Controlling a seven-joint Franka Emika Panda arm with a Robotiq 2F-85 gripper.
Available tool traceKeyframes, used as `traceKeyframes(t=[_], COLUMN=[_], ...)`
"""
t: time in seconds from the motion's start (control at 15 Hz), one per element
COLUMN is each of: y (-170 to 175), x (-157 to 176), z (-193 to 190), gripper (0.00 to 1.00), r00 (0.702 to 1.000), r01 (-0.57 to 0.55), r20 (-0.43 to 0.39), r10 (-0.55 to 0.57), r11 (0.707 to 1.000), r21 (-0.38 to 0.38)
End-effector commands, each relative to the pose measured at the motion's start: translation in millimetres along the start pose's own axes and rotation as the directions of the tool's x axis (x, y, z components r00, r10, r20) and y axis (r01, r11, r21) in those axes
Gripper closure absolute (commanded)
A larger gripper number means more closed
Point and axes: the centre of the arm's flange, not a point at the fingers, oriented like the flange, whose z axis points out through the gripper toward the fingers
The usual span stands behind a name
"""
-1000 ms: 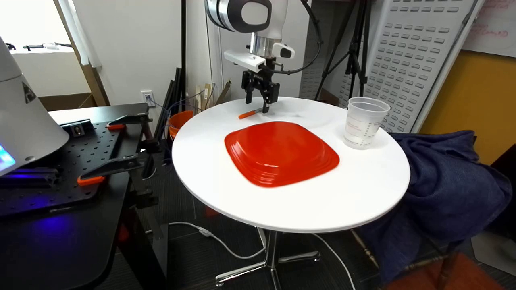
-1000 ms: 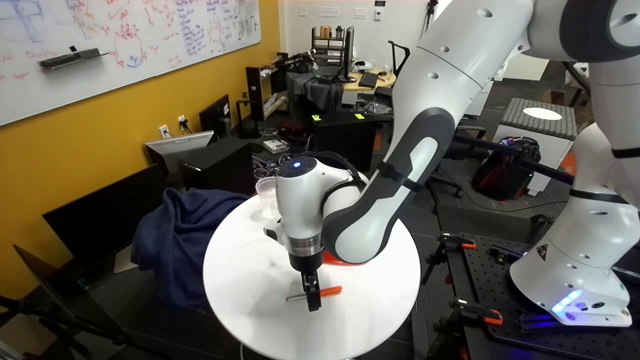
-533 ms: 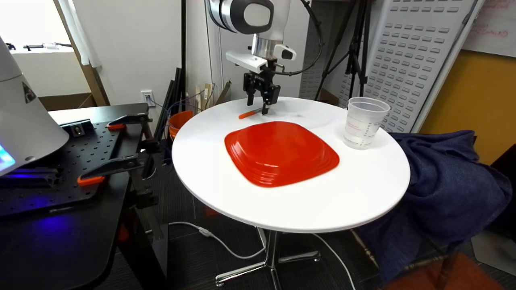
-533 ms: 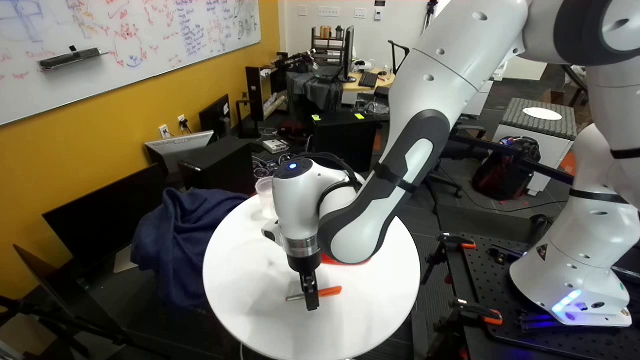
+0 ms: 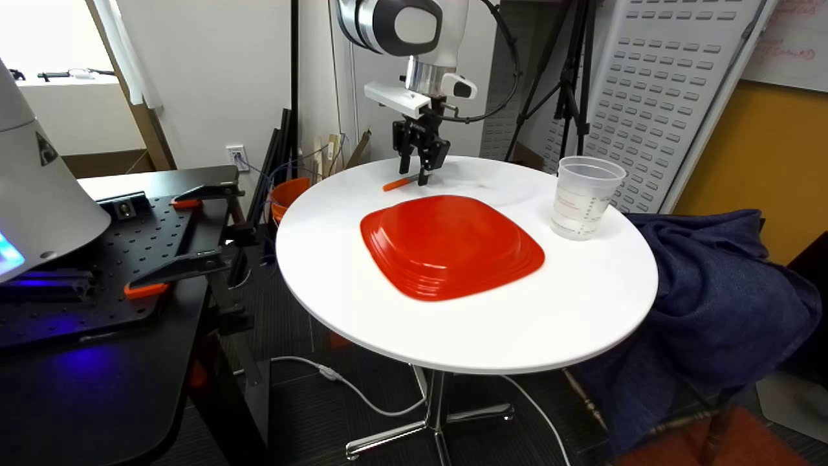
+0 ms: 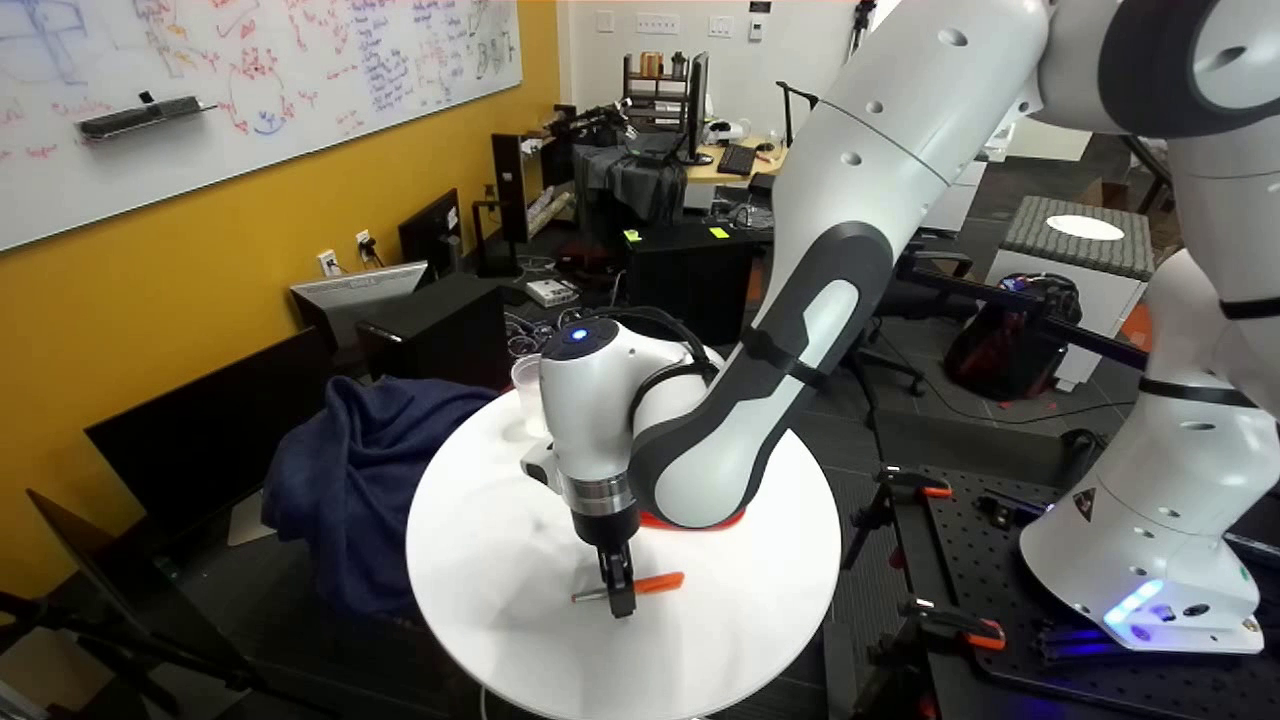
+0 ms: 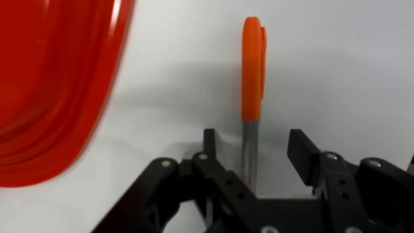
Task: Move the pen to the right
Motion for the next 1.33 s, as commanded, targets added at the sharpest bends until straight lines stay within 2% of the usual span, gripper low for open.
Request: traceKeyframes(t=[0.0,0.07,0.2,0.27,0.67,0.73,1.27], y=[4,4,4,4,6,6,5], x=[7,8,8,8,10,10,-11], z=[-4,-4,-4,-4,-4,-5,-32], gripper=[0.56,0.56,0.72,0.72,0.99,0.97,0.97], r00=[0.999,0.999,0.999,0.999,0.999,0.999,0.994], r01=[-0.017,-0.017,-0.017,-0.018,-0.022,-0.025,-0.107], r20=[0.028,0.030,0.033,0.033,0.038,0.036,-0.026], r10=[0.017,0.017,0.017,0.018,0.022,0.025,0.106], r11=[1.000,1.000,1.000,1.000,1.000,1.000,0.992], r21=[-0.006,-0.006,-0.006,-0.006,-0.004,-0.004,-0.061])
